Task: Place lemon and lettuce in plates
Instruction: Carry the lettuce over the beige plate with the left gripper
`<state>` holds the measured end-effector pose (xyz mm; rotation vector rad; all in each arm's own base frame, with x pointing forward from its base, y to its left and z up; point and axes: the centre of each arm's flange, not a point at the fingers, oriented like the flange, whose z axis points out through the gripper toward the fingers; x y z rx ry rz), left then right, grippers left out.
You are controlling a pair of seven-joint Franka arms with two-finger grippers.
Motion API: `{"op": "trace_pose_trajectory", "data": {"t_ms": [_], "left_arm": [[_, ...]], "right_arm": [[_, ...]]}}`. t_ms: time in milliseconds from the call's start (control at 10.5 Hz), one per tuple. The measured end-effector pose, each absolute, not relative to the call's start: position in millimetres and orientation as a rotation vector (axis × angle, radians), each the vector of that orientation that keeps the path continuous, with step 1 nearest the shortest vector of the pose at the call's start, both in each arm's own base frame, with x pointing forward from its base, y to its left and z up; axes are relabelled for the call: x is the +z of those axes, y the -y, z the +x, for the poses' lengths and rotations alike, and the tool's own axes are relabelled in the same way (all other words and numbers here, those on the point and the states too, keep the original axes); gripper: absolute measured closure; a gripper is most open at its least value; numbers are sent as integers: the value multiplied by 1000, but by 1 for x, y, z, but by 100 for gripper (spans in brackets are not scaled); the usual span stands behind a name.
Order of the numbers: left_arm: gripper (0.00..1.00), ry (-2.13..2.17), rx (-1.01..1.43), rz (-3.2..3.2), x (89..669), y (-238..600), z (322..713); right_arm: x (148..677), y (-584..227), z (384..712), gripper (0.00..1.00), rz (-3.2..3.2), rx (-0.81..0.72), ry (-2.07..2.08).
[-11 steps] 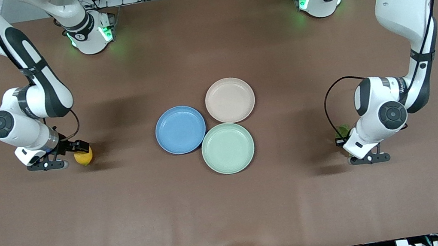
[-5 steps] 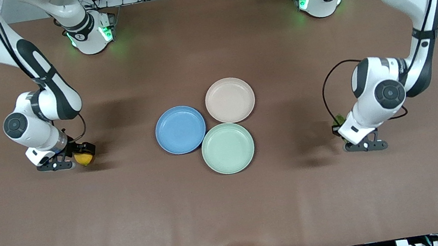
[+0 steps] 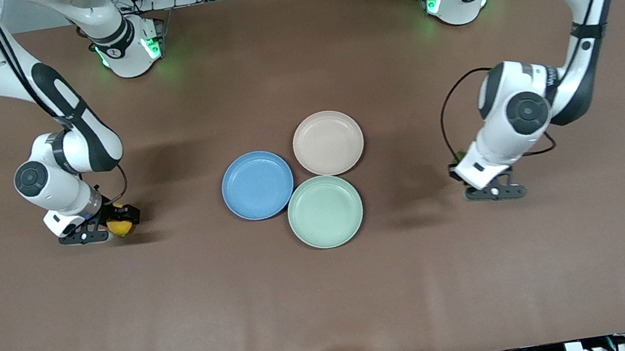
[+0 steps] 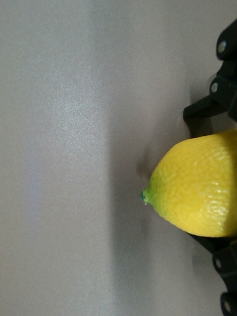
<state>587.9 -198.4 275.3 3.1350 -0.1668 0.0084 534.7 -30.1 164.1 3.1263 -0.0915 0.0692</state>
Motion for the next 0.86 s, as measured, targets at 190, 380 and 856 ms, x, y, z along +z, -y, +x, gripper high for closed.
{"op": "trace_pose_trajectory", "data": {"t_ms": [190,380,856], "left_arm": [[94,119,-32,3116,279,243,568],[94,81,-47,3096,284,281,550],[94,30,-65,3091,287,370,495]], "right_arm": [[167,27,536,40,3129,77,85],[166,26,536,41,3129,76,84],[172,10,543,41,3144,-8,70]]}}
